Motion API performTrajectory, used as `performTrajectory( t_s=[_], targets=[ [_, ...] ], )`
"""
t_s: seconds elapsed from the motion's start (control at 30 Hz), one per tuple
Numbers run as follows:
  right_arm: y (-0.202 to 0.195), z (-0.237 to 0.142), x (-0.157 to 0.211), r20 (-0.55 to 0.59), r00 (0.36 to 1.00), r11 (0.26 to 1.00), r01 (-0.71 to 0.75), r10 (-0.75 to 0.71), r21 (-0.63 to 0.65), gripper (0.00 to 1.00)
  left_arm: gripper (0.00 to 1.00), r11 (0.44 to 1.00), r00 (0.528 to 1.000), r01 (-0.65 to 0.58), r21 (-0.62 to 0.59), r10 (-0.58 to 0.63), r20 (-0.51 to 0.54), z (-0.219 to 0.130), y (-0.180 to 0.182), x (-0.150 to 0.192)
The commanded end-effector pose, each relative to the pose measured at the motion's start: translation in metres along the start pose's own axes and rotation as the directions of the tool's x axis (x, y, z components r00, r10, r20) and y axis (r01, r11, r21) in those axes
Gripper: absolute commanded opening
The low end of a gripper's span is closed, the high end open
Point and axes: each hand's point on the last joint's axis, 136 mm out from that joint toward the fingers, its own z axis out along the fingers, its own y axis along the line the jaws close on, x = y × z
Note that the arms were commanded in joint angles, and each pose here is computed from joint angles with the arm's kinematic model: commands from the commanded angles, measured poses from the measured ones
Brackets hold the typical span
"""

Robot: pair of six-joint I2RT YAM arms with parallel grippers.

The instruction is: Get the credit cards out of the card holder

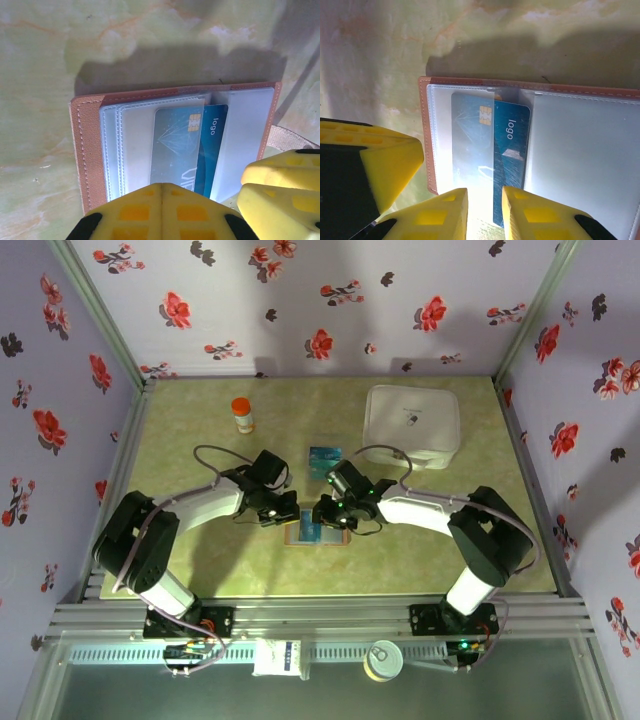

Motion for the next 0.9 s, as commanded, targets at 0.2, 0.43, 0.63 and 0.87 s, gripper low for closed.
performTrajectory(
  t_s=[0.2,0.43,0.63,0.87],
  targets=[
    [-0.004,-0.002,0.005,-0.006,1.0,1.0,-0.02,0.019,-0.018,0.28,0.0,1.0,0.999,0.015,-0.026,-0.016,-0.052,0.019,0.011,0.009],
    [-0.01,0.005,0.007,-0.016,1.0,1.0,-0.025,0.025,-0.015,0.28,0.0,0.998,0.998,0.031,-0.048,-0.034,-0.06,0.023,0.019,0.013],
    [-0.015,0.016,0.009,-0.025,0.999,0.998,-0.045,0.044,-0.032,0.27,0.0,0.997,0.997,0.037,-0.073,-0.042,-0.071,0.024,0.026,0.018],
    [-0.019,0.025,0.008,-0.031,0.998,0.998,-0.06,0.059,-0.036,0.26,0.0,0.995,0.996,0.036,-0.093,-0.044,-0.077,0.023,0.028,0.018]
  ],
)
